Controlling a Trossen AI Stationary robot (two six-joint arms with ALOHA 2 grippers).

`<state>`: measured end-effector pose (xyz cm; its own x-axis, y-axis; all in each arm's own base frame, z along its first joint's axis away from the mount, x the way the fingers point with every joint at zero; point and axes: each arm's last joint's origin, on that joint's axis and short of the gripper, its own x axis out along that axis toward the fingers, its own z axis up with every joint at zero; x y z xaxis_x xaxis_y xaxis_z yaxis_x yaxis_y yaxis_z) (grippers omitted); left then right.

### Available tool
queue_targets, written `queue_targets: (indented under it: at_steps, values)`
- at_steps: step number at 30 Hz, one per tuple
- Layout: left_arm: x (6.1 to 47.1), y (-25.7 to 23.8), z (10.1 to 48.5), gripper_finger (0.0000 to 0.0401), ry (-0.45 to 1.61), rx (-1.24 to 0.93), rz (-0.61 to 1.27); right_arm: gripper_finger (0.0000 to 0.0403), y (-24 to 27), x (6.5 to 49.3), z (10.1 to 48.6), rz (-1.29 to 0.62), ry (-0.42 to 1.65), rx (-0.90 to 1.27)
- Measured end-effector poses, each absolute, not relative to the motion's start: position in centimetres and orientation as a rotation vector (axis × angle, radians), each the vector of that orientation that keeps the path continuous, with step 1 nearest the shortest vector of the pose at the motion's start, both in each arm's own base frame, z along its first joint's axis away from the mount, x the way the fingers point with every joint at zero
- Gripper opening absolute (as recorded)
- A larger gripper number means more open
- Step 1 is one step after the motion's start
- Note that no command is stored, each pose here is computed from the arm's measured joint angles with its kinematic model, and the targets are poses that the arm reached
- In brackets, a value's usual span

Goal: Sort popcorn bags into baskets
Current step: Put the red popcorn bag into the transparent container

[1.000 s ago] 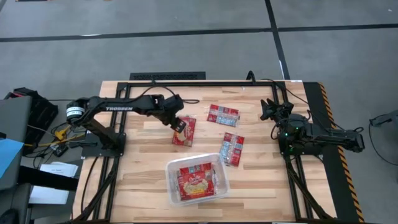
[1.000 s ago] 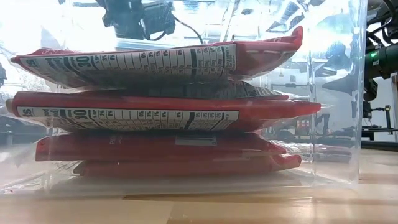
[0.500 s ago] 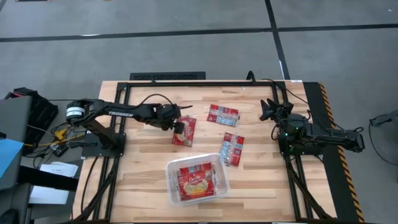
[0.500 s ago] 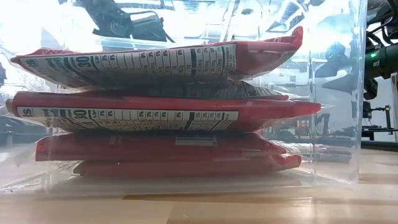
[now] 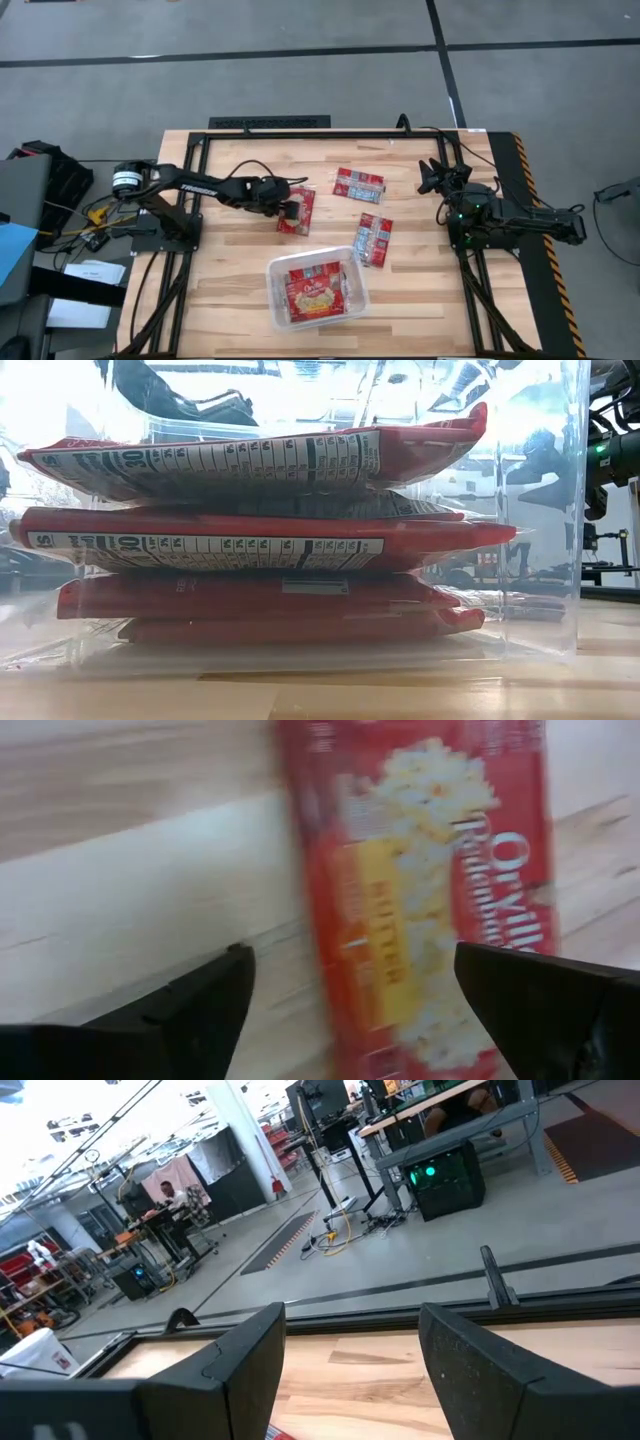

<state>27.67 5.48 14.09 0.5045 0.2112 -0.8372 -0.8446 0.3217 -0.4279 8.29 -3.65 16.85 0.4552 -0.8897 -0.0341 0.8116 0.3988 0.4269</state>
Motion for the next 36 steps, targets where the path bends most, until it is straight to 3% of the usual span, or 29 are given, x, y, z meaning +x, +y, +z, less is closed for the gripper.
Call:
queue_targets:
  at_steps: [6,9,12,18,20,27,36]
  values:
    - [29.2,5.3,12.2,0.0333,0.748,-1.032,0.731,0.0255,-3.7,8.3,16.9,-1.087,-0.212,0.414]
    - [29.4,5.3,11.4,0.0302,0.759,-1.048,0.751,0.0255,-3.7,8.3,16.9,-1.087,-0.212,0.414]
    - [29.7,5.4,10.6,0.0237,0.763,-1.042,0.768,0.0255,-3.7,8.3,16.9,-1.087,-0.212,0.414]
    - [30.1,5.6,9.8,0.0054,0.731,-0.988,0.746,0.0255,-3.7,8.3,16.9,-1.087,-0.212,0.414]
    - [30.2,5.7,9.8,0.0017,0.721,-0.989,0.741,0.0255,-3.7,8.3,16.9,-1.087,-0.212,0.414]
    - [30.1,6.1,10.9,0.0002,0.681,-1.061,0.702,0.0255,-3.7,8.3,17.0,-1.083,-0.23,0.422]
    - [29.3,6.1,17.9,0.0,0.569,-0.979,0.642,0.0255,-3.7,8.3,17.1,-1.081,-0.235,0.425]
